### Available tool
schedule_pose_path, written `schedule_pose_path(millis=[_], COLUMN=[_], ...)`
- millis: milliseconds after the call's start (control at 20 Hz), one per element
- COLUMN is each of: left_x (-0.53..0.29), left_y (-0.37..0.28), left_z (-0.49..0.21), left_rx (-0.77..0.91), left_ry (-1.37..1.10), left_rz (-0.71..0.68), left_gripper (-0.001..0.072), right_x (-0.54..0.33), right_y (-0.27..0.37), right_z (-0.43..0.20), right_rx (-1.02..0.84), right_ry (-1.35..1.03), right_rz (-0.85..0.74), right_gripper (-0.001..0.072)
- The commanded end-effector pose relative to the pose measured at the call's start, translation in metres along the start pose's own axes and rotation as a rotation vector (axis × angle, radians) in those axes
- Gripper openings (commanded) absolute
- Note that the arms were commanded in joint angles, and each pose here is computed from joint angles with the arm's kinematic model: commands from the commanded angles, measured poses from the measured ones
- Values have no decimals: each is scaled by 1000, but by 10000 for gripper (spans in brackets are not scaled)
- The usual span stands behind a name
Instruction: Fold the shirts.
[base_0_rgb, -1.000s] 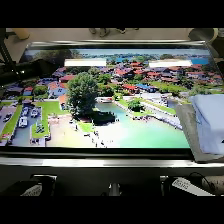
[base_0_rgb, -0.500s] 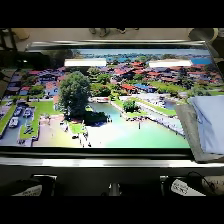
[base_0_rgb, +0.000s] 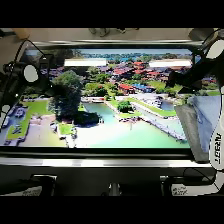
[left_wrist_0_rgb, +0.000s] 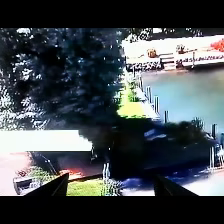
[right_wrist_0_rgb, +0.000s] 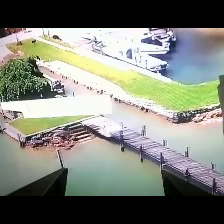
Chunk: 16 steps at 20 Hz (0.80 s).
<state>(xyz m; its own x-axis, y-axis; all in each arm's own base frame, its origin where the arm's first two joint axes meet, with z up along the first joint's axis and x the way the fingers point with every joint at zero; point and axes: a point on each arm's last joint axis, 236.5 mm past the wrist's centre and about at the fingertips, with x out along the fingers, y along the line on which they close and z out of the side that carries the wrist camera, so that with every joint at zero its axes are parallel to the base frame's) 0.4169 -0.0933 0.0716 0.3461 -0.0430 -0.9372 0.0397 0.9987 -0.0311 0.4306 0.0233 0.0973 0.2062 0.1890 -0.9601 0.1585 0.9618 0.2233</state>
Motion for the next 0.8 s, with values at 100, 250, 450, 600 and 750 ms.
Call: schedule_pose_path(millis=[100, 250, 450, 600, 750], left_x=[2, 5, 9, 9, 9], left_y=[7, 6, 6, 6, 6], left_z=[0, 0, -1, -1, -1], left_rx=[-23, -21, -21, -21, -21], left_ry=[-28, -21, -12, -12, -12], left_rz=[15, 15, 17, 17, 17], left_gripper=[600, 600, 600, 600, 600], right_x=[11, 11, 11, 11, 11], right_y=[7, 6, 7, 7, 7], right_z=[-10, -12, -12, -12, -12], right_rx=[34, 33, 33, 34, 33], right_ry=[59, 66, 66, 66, 66], right_rz=[-10, -11, -11, -11, -11], right_gripper=[614, 614, 614, 614, 614])
